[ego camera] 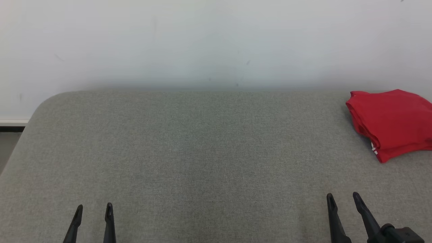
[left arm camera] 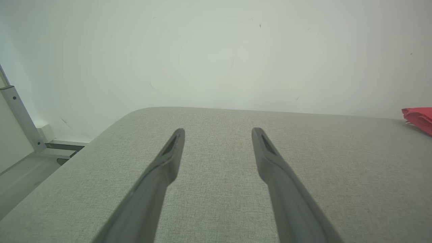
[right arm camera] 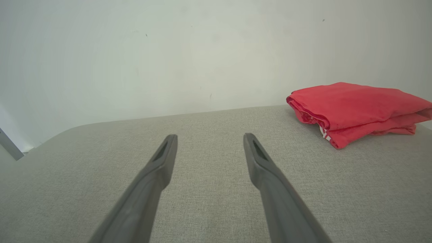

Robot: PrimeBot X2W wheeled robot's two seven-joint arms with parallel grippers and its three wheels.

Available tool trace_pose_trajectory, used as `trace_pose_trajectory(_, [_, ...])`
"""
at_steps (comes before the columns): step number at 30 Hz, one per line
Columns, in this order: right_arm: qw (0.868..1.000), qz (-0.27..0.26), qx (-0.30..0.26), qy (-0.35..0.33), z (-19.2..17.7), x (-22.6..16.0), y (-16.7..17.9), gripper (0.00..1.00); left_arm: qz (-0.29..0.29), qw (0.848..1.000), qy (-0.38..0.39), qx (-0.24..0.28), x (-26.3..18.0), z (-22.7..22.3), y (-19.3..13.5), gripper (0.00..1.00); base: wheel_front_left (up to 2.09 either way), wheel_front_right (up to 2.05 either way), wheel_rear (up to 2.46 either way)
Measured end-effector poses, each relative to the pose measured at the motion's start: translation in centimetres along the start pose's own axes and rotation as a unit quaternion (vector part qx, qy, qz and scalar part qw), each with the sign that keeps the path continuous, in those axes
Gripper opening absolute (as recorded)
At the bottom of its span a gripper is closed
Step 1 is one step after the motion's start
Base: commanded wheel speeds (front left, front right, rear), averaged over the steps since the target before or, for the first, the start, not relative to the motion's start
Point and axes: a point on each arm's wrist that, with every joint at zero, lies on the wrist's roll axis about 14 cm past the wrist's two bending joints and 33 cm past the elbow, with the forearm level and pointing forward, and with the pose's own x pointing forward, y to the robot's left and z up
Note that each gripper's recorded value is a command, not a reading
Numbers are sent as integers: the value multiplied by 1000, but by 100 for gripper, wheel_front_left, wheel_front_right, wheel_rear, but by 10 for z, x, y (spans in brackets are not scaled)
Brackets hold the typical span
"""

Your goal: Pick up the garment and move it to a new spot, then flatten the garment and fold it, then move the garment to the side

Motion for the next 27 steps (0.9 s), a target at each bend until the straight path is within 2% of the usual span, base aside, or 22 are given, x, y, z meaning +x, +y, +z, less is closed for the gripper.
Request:
trace_pose_trajectory(22, [1000, 13, 9, -3, -2, -3, 10, 100, -6, 1000, -1, 6, -4, 1, -1, 100, 0, 0, 0])
trace_pose_trajectory(23, [1000, 13, 9, -2, -3, -4, 10, 0, -7, 1000, 0, 5, -4, 1, -2, 0, 0, 0, 0])
trace_pose_trajectory(27, [1000, 8, 12, 22, -18, -8, 8, 0, -3, 1000, 25, -3, -10, -15, -2, 0, 0, 0, 0])
